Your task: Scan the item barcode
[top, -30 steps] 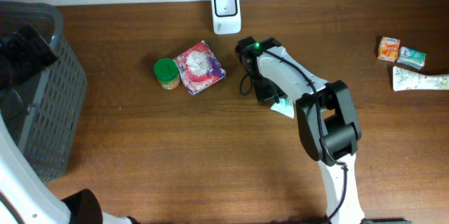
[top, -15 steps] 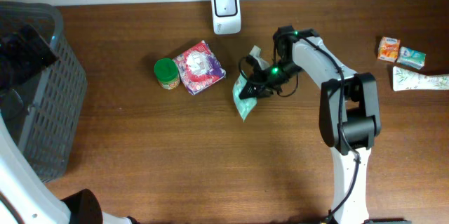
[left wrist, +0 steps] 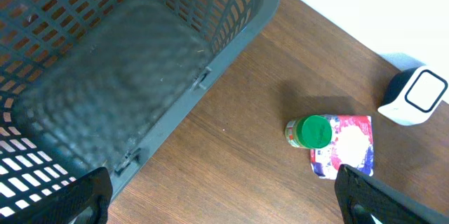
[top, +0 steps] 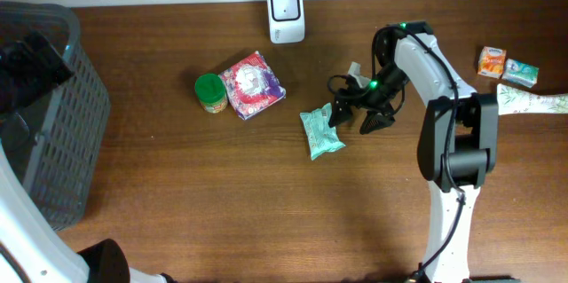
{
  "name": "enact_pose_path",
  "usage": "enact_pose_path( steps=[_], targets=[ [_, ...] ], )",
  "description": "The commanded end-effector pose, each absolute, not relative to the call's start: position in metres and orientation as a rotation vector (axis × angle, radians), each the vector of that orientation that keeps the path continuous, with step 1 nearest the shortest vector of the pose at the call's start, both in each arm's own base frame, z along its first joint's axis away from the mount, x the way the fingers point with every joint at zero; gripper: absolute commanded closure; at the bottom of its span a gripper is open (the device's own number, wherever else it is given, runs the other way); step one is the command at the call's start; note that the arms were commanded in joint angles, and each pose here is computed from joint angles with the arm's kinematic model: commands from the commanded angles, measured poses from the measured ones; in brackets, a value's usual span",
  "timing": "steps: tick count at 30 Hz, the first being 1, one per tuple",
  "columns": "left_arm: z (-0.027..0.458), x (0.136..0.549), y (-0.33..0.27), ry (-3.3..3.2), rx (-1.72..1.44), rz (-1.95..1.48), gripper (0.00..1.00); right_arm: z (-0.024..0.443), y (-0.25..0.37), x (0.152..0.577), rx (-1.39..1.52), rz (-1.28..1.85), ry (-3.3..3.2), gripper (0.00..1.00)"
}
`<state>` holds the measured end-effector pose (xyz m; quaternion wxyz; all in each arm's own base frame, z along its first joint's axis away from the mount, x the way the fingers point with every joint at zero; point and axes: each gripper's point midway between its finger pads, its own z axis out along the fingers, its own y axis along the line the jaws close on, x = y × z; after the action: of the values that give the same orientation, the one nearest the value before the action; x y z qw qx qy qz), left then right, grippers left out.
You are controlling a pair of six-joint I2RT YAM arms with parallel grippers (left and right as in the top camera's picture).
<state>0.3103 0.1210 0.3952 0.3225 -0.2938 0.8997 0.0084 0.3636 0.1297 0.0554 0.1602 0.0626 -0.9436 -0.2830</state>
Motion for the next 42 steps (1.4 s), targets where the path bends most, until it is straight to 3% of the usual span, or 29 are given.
enact_pose_path(
  steps=[1,5,7,9,10,13,16,18,19,20,21,22,23,26,29,31,32,34,40,42],
  targets=[
    [0.397,0.308,0.121,2.351,-0.784,0.016,0.01,0.045,0.147,0.357,0.242,-0.832,-2.693,0.09],
    [0.397,0.308,0.121,2.351,-0.784,0.016,0.01,0.009,0.161,0.357,0.194,-0.861,-2.725,0.16],
    [0.397,0.308,0.121,2.351,-0.784,0.016,0.01,0.004,0.166,0.359,0.198,-0.921,-2.729,0.46],
    [0.397,0.308,0.121,2.351,-0.784,0.016,0.01,0.004,0.167,0.360,0.166,-0.919,-2.728,0.91],
    [0.397,0.308,0.121,2.351,-0.784,0.016,0.01,0.005,0.169,0.360,0.161,-0.939,-2.721,0.96],
    [0.397,0.308,0.121,2.351,-0.784,0.016,0.01,0.033,0.180,0.378,0.195,-1.057,-2.753,0.96],
    [0.397,0.308,0.121,2.351,-0.784,0.016,0.01,0.096,0.193,0.409,0.431,-1.223,-2.850,0.96],
    [0.397,0.308,0.121,2.351,-0.784,0.016,0.01,0.103,0.188,0.417,0.472,-1.177,-2.905,0.96],
    [0.397,0.308,0.121,2.351,-0.784,0.016,0.01,0.100,0.183,0.416,0.405,-1.131,-2.908,0.84],
    [0.397,0.308,0.121,2.351,-0.784,0.016,0.01,0.099,0.180,0.408,0.328,-1.101,-2.873,0.42],
    [0.397,0.308,0.121,2.351,-0.784,0.016,0.01,0.100,0.180,0.396,0.256,-1.072,-2.823,0.15],
    [0.397,0.308,0.121,2.351,-0.784,0.016,0.01,0.096,0.179,0.383,0.229,-1.018,-2.784,0.01],
    [0.397,0.308,0.121,2.351,-0.784,0.016,0.01,0.089,0.176,0.374,0.237,-0.929,-2.779,0.01],
    [0.397,0.308,0.121,2.351,-0.784,0.016,0.01,0.052,0.164,0.365,-0.153,-0.656,-2.770,0.01],
    [0.397,0.308,0.121,2.351,-0.784,0.016,0.01,0.044,0.176,0.345,-0.358,-0.711,-2.614,0.01],
    [0.397,0.308,0.121,2.351,-0.784,0.016,0.01,0.042,0.178,0.338,-0.369,-0.731,-2.577,0.21],
    [0.397,0.308,0.121,2.351,-0.784,0.016,0.01,0.043,0.180,0.338,-0.369,-0.744,-2.569,0.63],
    [0.397,0.308,0.121,2.351,-0.784,0.016,0.01,0.043,0.182,0.338,-0.374,-0.750,-2.564,0.81],
    [0.397,0.308,0.121,2.351,-0.784,0.016,0.01,0.025,0.174,0.360,-0.399,-0.679,-2.690,0.90],
    [0.397,0.308,0.121,2.351,-0.784,0.016,0.01,0.020,0.178,0.396,-0.206,-0.771,-2.879,0.90]
  ],
)
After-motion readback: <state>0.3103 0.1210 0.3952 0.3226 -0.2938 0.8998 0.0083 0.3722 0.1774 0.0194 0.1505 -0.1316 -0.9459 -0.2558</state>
